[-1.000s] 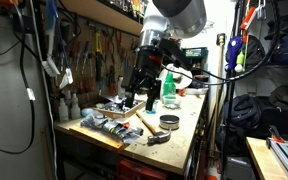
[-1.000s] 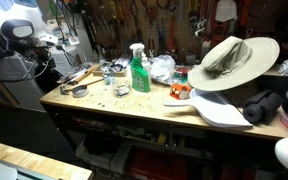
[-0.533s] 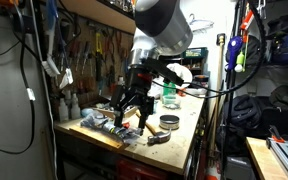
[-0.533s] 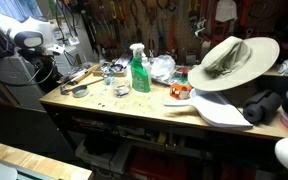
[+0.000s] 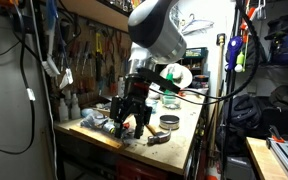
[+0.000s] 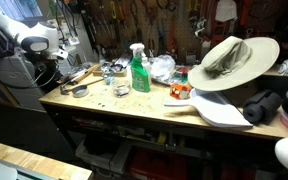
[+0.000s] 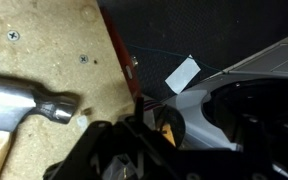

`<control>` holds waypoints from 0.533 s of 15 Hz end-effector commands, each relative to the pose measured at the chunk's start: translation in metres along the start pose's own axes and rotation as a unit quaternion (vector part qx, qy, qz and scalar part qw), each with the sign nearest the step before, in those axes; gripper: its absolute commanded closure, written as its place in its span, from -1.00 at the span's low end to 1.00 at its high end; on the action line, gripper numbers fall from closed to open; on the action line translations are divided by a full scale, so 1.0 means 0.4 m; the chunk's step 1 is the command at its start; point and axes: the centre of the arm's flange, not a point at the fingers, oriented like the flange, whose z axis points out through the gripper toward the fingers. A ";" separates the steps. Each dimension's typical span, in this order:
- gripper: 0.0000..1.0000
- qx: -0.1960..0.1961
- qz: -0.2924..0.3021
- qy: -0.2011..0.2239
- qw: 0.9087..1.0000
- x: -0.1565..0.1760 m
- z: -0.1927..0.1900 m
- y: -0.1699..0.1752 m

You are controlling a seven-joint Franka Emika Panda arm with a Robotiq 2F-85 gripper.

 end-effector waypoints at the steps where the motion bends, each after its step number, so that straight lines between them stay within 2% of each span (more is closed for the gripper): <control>1: -0.26 0.007 0.017 -0.001 1.000 0.016 0.019 0.000; 3: -0.30 0.009 0.025 0.001 1.000 0.023 0.022 0.002; 4: -0.27 0.007 0.029 0.002 1.000 0.027 0.023 0.004; 5: -0.14 0.008 0.032 0.002 0.999 0.029 0.024 0.005; 8: -0.13 0.004 0.044 0.001 0.999 0.041 0.029 0.006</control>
